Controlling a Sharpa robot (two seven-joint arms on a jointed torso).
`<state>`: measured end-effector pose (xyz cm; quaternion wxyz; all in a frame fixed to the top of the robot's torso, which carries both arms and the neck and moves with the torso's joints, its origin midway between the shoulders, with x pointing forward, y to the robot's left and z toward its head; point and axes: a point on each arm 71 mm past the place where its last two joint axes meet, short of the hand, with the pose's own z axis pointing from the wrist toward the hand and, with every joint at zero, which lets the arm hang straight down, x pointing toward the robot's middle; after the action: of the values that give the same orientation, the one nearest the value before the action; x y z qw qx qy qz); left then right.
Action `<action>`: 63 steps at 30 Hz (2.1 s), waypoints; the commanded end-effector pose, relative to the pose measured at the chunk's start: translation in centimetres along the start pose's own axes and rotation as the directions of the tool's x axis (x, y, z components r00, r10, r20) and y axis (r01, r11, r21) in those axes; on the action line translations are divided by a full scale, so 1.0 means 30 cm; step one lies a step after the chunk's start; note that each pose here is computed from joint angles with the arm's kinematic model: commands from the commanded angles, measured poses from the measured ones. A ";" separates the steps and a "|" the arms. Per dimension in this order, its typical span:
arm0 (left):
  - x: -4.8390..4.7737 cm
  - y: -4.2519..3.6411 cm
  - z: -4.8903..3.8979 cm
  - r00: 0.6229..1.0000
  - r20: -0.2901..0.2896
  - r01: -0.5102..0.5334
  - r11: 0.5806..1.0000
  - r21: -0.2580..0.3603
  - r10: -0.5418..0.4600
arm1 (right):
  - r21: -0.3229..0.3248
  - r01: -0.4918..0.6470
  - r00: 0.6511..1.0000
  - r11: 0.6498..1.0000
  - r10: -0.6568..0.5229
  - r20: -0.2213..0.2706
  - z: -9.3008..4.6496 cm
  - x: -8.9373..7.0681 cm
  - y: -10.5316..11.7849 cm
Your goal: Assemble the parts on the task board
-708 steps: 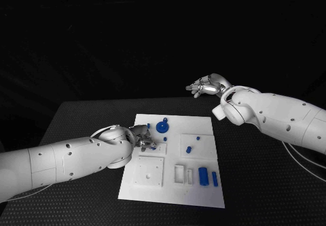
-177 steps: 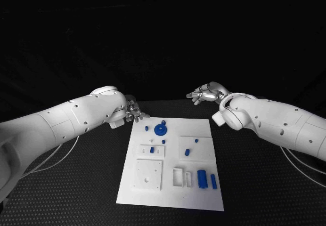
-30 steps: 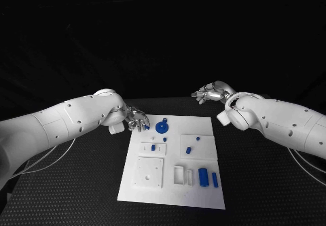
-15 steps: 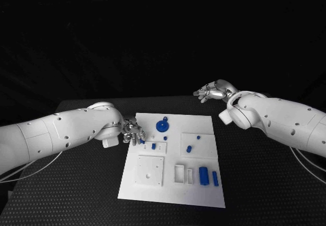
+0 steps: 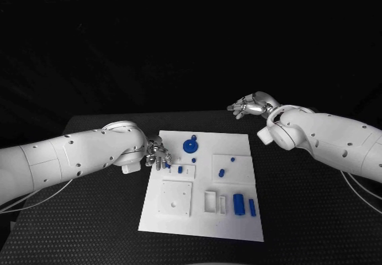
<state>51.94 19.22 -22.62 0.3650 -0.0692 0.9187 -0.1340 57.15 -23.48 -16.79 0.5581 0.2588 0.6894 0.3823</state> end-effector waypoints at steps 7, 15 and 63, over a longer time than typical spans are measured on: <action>0.011 -0.016 -0.002 0.997 0.044 -0.069 0.998 -0.002 0.069 | -0.008 0.001 1.000 1.000 -0.001 -0.010 0.000 0.005 0.003; 0.022 -0.009 -0.003 0.995 0.071 -0.074 0.997 -0.002 0.074 | -0.008 0.001 1.000 1.000 -0.001 -0.012 -0.001 0.005 0.002; 0.084 0.006 0.007 0.997 0.066 -0.051 0.999 0.005 0.051 | 0.004 -0.007 1.000 1.000 0.007 -0.029 -0.004 0.015 -0.015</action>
<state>50.42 18.71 -23.96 0.4021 -0.0482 0.9054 -0.1275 57.00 -23.56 -17.36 0.5509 0.2605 0.6947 0.3822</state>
